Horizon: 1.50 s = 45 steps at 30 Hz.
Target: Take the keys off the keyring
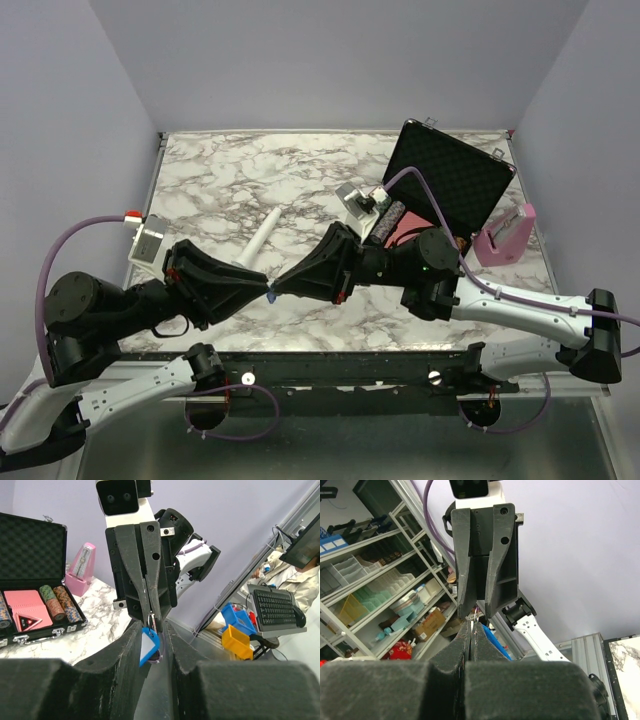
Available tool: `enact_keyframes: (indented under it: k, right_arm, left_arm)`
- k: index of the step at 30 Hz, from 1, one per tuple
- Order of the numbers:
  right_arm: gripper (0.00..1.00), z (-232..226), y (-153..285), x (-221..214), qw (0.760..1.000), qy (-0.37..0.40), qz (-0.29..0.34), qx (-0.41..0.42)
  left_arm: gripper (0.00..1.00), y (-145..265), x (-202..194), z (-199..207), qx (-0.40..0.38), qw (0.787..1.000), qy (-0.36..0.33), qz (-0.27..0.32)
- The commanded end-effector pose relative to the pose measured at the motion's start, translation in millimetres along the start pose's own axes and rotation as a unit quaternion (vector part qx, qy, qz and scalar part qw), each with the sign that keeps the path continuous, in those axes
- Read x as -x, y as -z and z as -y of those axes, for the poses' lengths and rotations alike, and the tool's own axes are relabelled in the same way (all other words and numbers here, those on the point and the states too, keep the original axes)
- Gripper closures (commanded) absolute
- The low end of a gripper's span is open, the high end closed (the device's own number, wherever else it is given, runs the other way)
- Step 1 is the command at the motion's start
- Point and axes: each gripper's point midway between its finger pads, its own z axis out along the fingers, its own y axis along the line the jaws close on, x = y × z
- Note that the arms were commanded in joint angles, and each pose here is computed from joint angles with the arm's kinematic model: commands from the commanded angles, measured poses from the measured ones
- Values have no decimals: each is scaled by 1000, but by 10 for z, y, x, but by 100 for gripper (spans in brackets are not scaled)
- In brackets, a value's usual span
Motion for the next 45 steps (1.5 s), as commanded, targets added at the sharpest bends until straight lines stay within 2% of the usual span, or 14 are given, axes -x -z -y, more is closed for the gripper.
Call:
enact_keyframes:
  k: [1,5,9,19,34,45]
  right_arm:
    - [99,-145,-35,59,1000,5,4,27]
    - [99,-142,-33,59,1000,5,4,26]
    - [99,-142,-30,59,1000,6,3,25]
    - [99,-106,-41,16,1000,6,-10,17]
    - [99,-12,-94,-323,986,-5,-166,-15]
    - [99,54,-73,-501,966,-6,-255,-26]
  left_arm:
    - [71,-53,33,37,-8,1000,-3,-3]
    - [78,-79,7,13,-4,1000,-1,-8]
    - [100,-86,-6,3,-2,1000,1,-11]
    - [100,-49,-84,-33,12,999,-1,-39]
    - [100,81,-372,44,1,982,-38,-186]
    - [100,83,-689,38,-24,956,-31,-291]
